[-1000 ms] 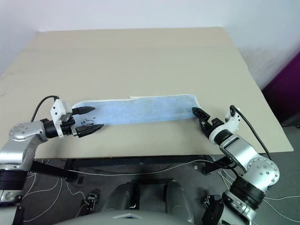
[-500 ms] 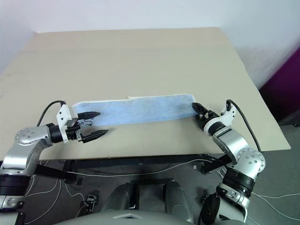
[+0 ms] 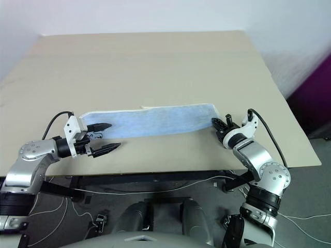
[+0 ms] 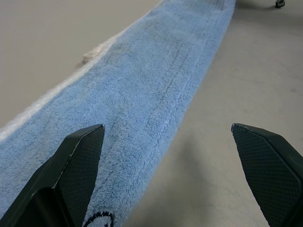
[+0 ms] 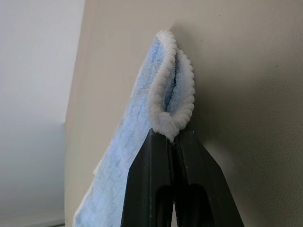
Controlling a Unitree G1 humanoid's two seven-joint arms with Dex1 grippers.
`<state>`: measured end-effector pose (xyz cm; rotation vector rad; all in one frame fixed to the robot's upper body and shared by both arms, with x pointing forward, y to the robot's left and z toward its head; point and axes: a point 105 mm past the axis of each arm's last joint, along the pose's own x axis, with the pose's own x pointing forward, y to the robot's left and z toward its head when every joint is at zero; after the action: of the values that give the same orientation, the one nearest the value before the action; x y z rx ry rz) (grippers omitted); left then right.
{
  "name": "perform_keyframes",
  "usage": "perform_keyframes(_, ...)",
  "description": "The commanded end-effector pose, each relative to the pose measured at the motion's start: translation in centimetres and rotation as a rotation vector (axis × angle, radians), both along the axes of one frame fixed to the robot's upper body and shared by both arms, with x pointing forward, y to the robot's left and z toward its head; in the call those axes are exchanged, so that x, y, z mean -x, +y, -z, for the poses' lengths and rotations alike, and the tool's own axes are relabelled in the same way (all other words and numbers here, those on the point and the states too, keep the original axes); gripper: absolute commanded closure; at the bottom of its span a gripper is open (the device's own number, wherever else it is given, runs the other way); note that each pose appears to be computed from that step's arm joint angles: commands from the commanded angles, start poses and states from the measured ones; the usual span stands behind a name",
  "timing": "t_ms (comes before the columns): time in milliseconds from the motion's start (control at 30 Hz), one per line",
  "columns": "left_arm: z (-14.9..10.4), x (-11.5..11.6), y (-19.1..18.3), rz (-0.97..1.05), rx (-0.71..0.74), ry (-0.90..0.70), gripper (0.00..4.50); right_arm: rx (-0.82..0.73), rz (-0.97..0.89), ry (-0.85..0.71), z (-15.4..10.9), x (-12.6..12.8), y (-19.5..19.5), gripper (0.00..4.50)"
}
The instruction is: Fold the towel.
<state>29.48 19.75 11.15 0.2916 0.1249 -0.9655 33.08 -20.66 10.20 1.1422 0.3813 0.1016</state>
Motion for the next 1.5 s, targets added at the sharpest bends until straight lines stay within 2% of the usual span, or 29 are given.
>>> perform_keyframes(33, -0.6, -0.1, -0.2, 0.011, -0.01, -0.037, 0.0, 0.048, 0.114, -0.001, -0.4, 0.5, -4.0, 4.43)
perform_keyframes(200, -0.2, -0.1, -0.2, 0.008, -0.015, -0.039, 0.0, 0.15, 0.203, -0.017, -2.0, 1.6, -9.1, 4.43)
perform_keyframes(367, 0.2, -0.2, -0.6, 0.017, -0.01, -0.033, 0.0, 0.315, 0.163, -0.08, -4.4, 1.6, -10.3, 4.43)
perform_keyframes(533, 0.3, -0.4, -1.1, 0.027, -0.007, -0.033, 0.0, 0.65, -0.115, -0.201, -6.6, 0.6, -5.3, 4.43)
perform_keyframes(700, 0.4, -0.3, -1.4, 0.03, 0.0, -0.036, 0.0, 0.898, -0.42, -0.371, -7.6, 0.1, 1.3, 4.43)
perform_keyframes(800, 0.4, -0.3, -1.5, 0.026, 0.005, -0.036, 0.0, 0.995, -0.565, -0.463, -7.7, 0.0, 4.5, 4.43)
perform_keyframes(933, 0.5, -0.2, -1.8, 0.017, 0.015, -0.043, 0.0, 1.047, -0.736, -0.519, -6.1, 0.2, 8.4, 4.43)
perform_keyframes(1133, 0.5, 0.2, -1.6, -0.005, 0.022, -0.046, 0.0, 1.038, -0.828, -0.487, -2.8, 0.4, 9.9, 4.43)
perform_keyframes(1433, 0.7, 0.2, -1.8, -0.007, 0.027, -0.04, 0.0, 1.003, -0.848, -0.494, -2.0, 0.8, 10.9, 4.43)
perform_keyframes(1500, 0.7, 0.2, -1.9, -0.004, 0.032, -0.039, 0.0, 0.98, -0.85, -0.498, -2.1, 1.0, 11.0, 4.02)
